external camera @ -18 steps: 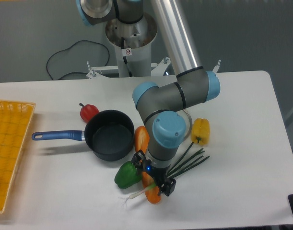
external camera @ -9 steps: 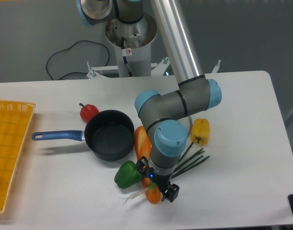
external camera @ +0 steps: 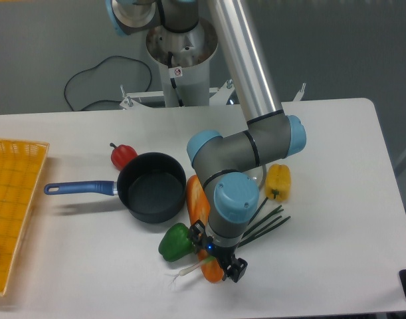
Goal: Pick up the green onion
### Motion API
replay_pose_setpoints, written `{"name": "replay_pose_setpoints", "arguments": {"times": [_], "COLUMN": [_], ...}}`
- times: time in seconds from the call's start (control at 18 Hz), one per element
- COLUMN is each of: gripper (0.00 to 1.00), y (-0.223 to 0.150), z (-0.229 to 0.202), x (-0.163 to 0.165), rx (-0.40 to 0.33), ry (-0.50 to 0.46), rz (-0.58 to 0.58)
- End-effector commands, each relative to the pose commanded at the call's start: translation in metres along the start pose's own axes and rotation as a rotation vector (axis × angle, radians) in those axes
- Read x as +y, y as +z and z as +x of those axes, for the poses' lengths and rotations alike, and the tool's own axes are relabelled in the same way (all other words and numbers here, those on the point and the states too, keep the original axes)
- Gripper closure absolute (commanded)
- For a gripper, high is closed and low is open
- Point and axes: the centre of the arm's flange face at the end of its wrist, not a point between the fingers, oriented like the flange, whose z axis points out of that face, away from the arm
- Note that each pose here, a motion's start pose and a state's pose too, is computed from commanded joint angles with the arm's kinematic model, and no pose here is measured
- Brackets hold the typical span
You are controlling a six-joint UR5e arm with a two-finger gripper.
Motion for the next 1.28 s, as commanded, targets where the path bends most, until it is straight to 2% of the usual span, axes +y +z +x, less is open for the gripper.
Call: {"name": "replay_pose_setpoints", "arguments": {"times": [0.33, 0.44, 0.67, 0.83, 1.0, 1.06, 1.11, 1.28], "gripper": [0.19, 0.27, 0.31, 0.39, 0.61, 0.73, 0.80, 0.97], "y": [0.0036, 0.0028, 0.0041, 0.0049, 0.0049, 0.0040, 0.0040, 0.0031], "z": [0.0019, 0.0029, 0.0037, 0.0048, 0.0048, 0.0050, 0.0050, 0.0057], "x": [0.0008, 0.0011, 0.0018, 0.0012, 0.0012, 0.0011, 0.0011, 0.0000], "rx": [-0.003, -0.002, 0.001, 0.003, 0.003, 0.003, 0.003, 0.001], "ry": [-0.002, -0.002, -0.015, -0.031, -0.034, -0.036, -0.042, -0.046], "rz": [-0.014, -0.014, -0.016, -0.016, -0.016, -0.016, -0.016, -0.016]}}
